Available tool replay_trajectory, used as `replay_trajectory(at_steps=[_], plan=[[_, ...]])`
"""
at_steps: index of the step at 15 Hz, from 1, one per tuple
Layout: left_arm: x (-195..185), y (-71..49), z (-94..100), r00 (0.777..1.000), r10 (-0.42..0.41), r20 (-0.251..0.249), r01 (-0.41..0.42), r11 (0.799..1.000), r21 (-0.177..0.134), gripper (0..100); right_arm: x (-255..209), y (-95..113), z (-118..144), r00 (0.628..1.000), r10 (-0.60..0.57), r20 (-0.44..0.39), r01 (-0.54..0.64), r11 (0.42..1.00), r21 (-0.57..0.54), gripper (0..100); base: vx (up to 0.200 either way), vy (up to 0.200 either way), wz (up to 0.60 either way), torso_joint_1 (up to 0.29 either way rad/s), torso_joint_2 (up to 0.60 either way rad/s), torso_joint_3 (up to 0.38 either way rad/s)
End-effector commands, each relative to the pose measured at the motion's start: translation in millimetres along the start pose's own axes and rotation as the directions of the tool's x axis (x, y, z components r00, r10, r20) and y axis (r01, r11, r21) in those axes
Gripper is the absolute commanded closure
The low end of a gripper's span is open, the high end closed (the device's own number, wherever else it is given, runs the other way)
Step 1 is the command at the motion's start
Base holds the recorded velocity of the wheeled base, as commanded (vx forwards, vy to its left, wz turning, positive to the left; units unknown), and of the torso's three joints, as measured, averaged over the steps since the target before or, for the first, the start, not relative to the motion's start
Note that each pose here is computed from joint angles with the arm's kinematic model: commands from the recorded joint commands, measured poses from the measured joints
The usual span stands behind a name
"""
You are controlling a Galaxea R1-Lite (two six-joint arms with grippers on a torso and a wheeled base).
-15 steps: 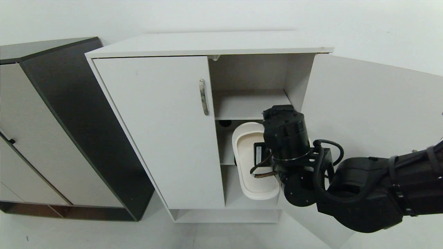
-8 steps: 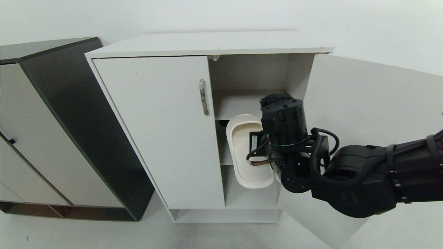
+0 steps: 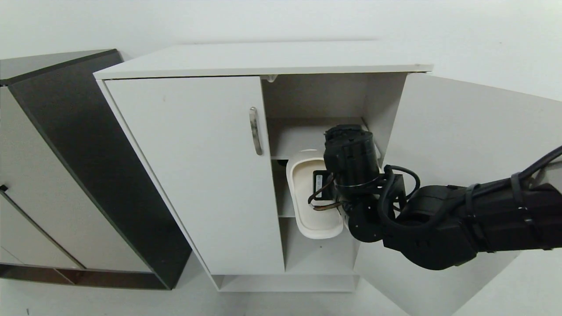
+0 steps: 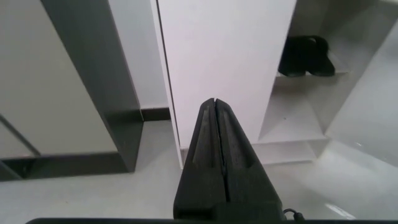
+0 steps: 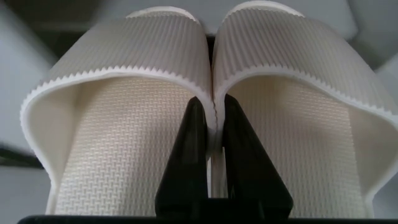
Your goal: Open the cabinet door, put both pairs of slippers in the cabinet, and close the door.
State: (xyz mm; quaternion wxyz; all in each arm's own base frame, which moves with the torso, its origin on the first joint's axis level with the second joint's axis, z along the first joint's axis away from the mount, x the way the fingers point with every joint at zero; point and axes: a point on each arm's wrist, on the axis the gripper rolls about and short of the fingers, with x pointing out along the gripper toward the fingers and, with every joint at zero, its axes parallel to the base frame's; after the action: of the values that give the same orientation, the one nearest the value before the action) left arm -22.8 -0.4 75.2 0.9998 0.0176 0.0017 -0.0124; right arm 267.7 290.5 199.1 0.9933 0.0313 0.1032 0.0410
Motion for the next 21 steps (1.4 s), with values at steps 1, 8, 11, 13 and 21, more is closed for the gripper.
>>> replay_trajectory(at_steps=[1,8,11,13,21], plan=[[0.1,0.0,-0.1,1.000,0.000,-0.002,0.000,1.000,0.000,100,1.7,2.0,-1.5,1.000,0.000,0.000,0.000,1.000,-0.006,100,0.200,0.000,0.00,0.007,0.01,0.007],[0.1,0.0,0.0,1.000,0.000,-0.001,0.000,1.000,0.000,100,3.7,3.8,-2.1,1.000,-0.001,0.007,0.001,1.000,-0.026,100,0.171,0.000,0.00,0.003,0.00,0.001],[0.0,0.0,0.3,1.000,-0.001,-0.001,0.001,1.000,-0.002,100,10.1,8.2,-5.1,1.000,-0.001,0.017,0.002,1.000,-0.019,100,0.000,0.000,0.00,0.000,0.00,0.000],[0.1,0.0,-0.1,1.000,-0.001,-0.002,0.001,1.000,-0.002,100,14.7,9.7,-2.8,1.000,-0.005,0.027,0.005,1.000,-0.016,100,0.000,0.000,0.00,0.000,0.00,0.000],[0.0,0.0,0.3,1.000,-0.001,-0.001,0.001,1.000,-0.006,100,64.7,10.8,25.2,0.995,-0.076,0.066,0.076,0.997,0.002,100,0.000,0.000,0.00,0.000,0.00,0.000]])
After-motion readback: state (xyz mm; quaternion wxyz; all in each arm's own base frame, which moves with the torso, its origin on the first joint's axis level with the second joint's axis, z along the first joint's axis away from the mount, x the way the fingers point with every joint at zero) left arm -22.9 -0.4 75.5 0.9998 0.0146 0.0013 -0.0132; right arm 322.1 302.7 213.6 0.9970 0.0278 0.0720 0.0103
